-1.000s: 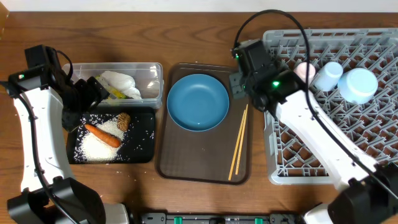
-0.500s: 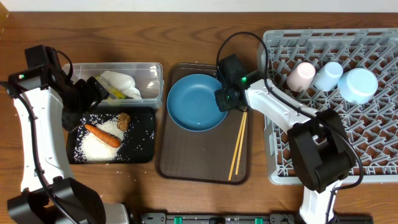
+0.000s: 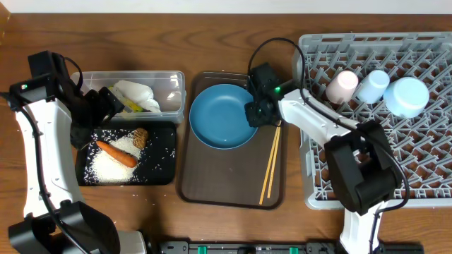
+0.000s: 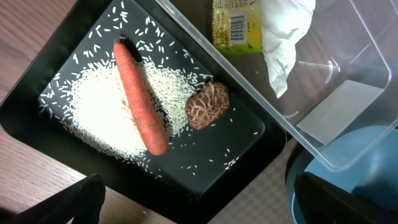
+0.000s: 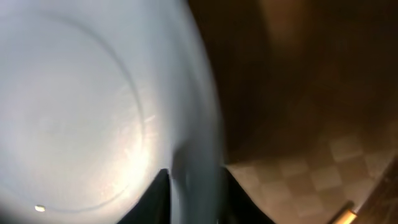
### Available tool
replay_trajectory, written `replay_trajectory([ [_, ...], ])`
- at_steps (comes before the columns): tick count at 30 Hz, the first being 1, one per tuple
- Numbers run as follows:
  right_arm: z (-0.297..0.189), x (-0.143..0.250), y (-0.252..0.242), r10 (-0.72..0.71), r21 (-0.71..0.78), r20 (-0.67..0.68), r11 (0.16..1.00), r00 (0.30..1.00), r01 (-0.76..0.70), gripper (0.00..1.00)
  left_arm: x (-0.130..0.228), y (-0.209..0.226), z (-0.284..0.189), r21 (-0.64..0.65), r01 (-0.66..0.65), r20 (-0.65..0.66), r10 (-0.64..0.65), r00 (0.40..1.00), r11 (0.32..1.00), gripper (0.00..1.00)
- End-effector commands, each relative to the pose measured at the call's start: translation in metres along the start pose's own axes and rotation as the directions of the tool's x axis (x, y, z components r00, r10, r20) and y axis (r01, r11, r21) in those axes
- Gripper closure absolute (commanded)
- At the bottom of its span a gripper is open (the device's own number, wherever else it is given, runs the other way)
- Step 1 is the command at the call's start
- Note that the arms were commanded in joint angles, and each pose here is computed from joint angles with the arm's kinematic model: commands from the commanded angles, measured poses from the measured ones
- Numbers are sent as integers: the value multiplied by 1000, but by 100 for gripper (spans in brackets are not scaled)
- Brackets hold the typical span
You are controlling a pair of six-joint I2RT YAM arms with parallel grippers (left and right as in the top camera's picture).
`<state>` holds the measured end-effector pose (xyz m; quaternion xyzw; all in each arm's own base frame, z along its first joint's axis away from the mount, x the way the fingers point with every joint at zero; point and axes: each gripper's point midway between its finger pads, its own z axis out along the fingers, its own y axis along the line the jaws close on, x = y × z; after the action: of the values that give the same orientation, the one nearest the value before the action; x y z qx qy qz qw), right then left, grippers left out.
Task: Sort waste into correct bins and load items into the dishwasher rack
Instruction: 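Lift the blue plate and carry it right over the rack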
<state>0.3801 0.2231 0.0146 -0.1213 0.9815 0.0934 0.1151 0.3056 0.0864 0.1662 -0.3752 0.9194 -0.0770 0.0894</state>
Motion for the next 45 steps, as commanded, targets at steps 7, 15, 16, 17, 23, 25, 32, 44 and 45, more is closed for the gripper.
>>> replay_trajectory([
  [7, 6, 1, -12, 102, -76, -42, 992, 994, -105, 99, 0, 2, -5, -1, 1, 15, -1, 1000, 1000, 2],
  [15, -4, -18, 6, 78, -195, 7, 978, 997, -75, 99, 0, 2, -5, -1, 1, 14, -1, 1000, 1000, 2],
  [16, -8, -24, 8, 78, -209, 26, 975, 997, -71, 99, 0, 2, -5, -1, 1, 15, -1, 1000, 1000, 2],
  [17, -15, -30, 8, 79, -215, 48, 974, 996, -67, 99, 0, 2, -5, -1, 1, 15, -1, 1000, 1000, 2],
  [23, -71, -59, 3, 99, -236, 182, 970, 978, -54, 99, 0, 2, -5, -1, 1, 14, -1, 1000, 1000, 2],
  [25, -93, -63, -4, 113, -235, 218, 970, 969, -60, 99, 0, 2, -5, -1, 1, 15, -1, 1000, 1000, 2],
  [32, -180, -56, -56, 138, -67, 355, 990, 925, -122, 99, 0, 2, -5, -1, 1, 15, -1, 1000, 1000, 2],
  [44, -314, 38, -170, 153, 380, 472, 854, 868, -356, 99, 0, 2, -5, -1, 1, 15, -1, 1000, 1000, 2],
  [45, -323, 46, -177, 152, 414, 477, 830, 866, -374, 99, 0, 2, -5, -1, 1, 14, -1, 1000, 1000, 2],
])
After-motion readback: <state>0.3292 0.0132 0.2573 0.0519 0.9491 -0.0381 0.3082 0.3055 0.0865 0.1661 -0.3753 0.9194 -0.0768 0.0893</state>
